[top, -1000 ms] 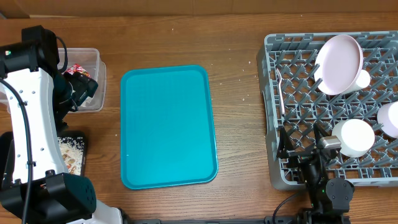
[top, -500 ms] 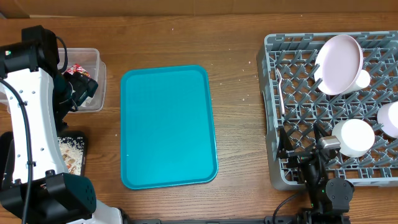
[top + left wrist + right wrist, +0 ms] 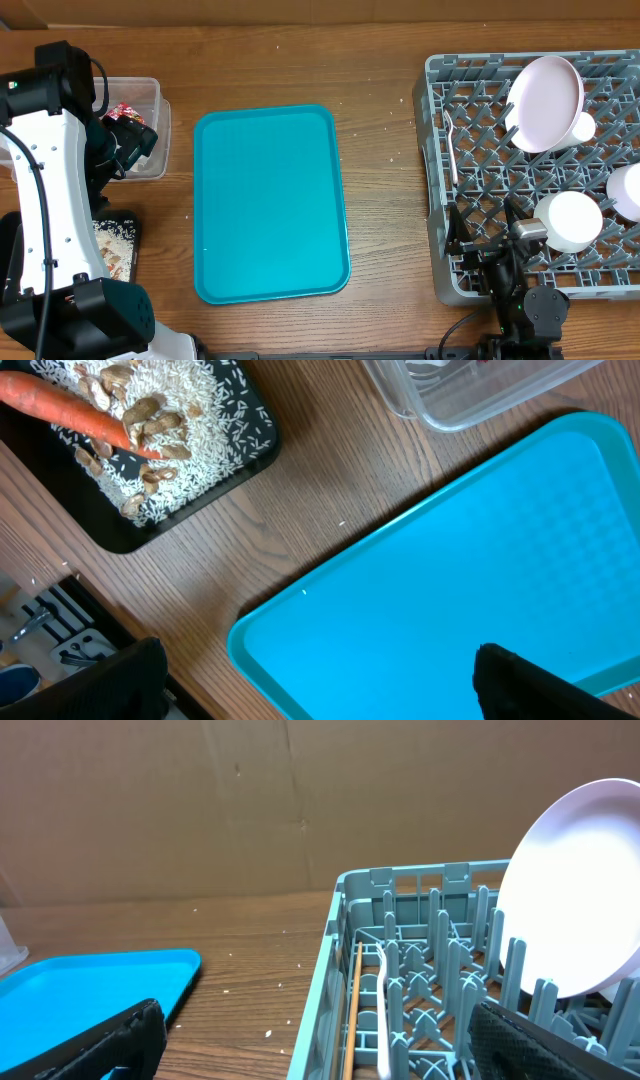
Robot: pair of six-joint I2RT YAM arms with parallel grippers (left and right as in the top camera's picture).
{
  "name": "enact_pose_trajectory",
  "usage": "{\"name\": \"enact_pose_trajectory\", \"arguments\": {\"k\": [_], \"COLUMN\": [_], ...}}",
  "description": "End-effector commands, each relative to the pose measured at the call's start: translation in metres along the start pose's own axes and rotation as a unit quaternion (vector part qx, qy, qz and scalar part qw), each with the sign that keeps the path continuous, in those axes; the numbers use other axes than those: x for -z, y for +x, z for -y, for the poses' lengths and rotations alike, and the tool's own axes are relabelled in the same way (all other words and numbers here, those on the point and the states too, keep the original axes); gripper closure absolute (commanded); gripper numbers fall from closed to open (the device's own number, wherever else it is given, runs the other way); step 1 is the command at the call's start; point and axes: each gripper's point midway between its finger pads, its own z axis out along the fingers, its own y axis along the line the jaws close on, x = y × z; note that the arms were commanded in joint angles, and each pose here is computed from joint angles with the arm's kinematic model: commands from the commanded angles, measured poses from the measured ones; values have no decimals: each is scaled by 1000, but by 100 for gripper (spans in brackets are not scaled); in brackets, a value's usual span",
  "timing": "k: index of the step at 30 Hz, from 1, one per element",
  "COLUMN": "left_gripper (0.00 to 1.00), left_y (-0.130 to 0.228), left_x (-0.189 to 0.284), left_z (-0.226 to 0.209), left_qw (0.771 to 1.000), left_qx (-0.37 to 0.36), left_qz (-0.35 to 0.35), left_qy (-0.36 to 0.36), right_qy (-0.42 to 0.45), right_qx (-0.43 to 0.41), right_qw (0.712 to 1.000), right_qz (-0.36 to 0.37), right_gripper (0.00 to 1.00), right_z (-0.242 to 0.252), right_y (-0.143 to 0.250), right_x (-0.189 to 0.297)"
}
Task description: Sort waste into correct bins and load items into the dishwasher
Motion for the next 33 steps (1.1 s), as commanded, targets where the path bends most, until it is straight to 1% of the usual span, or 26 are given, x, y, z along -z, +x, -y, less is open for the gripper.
{"name": "enact_pose_trajectory", "arguments": {"k": [1,5,6,9,11,15,18,20,22,25,27,33], "left_gripper": [0,0,0,0,0,0,0,0,0,0,0,0], "left_y": [0,2,4,6,4,8,23,35,49,70,81,98], "left_x": [-2,-2,-2,-2,-3,-5,-13,-20,-25,-30,-34,-55], "left_z": [-1,0,-1,0,3,24,38,43,50,58,59,43], "left_qw": [1000,1000,1000,996,990,977,959,944,920,871,843,802], "left_qx": [-16,-17,-27,-91,-137,-200,-251,-280,-320,-387,-414,-417], "left_qz": [1,-5,-6,5,24,63,84,93,108,140,166,256], "left_qy": [-10,-8,-12,-22,-23,31,103,147,198,267,301,341], "right_qy": [2,2,2,2,2,2,2,2,2,2,2,2], "right_qx": [3,3,3,3,2,3,3,2,2,2,3,3], "right_qw": [1000,1000,1000,1000,1000,1000,1000,1000,1000,1000,1000,1000], "right_qz": [2,2,2,2,2,2,2,2,2,2,2,2], "right_gripper": [0,0,0,0,0,0,0,0,0,0,0,0], "right_z": [1,1,1,1,1,1,1,1,1,1,1,1], "right_y": [2,2,2,2,2,2,2,2,2,2,2,2], "right_x": [0,0,0,0,0,0,0,0,0,0,0,0]}}
